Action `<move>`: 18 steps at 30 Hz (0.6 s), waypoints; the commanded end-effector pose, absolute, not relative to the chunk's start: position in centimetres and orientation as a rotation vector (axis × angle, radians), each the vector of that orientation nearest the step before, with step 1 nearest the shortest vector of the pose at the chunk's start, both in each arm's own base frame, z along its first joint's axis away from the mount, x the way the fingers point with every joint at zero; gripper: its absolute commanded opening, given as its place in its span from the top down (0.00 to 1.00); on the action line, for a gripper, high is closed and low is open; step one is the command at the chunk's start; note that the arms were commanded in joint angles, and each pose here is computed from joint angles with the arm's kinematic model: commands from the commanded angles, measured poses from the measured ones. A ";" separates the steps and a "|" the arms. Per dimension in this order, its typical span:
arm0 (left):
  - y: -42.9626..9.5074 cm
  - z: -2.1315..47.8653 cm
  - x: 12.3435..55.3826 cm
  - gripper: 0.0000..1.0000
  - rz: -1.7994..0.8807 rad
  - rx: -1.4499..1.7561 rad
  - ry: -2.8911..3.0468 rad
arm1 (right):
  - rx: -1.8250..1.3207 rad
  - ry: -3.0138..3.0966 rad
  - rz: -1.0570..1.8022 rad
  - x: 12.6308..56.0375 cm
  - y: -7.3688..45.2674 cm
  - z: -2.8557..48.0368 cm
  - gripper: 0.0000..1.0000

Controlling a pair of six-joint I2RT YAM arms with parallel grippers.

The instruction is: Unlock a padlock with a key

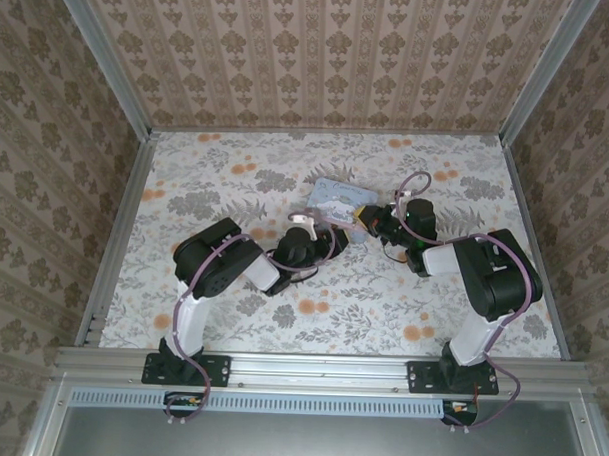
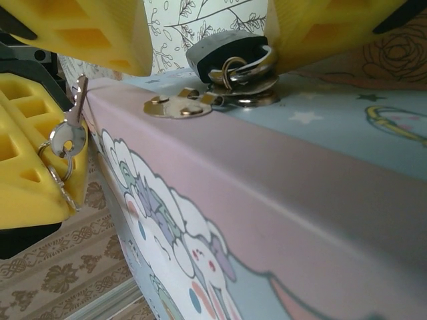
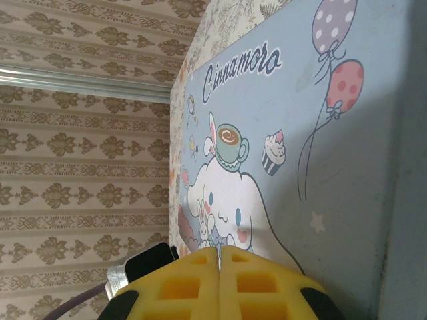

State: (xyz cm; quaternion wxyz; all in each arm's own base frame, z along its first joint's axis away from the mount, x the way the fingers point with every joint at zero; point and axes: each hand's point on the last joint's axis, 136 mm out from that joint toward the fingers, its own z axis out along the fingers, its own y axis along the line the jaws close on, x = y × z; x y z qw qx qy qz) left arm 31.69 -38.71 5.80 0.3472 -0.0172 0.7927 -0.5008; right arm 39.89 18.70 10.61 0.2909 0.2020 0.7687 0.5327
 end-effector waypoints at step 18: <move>-38.7 7.5 30.7 0.40 -1.423 -0.129 1.988 | 0.578 2.108 1.425 39.2 18.8 8.4 1.00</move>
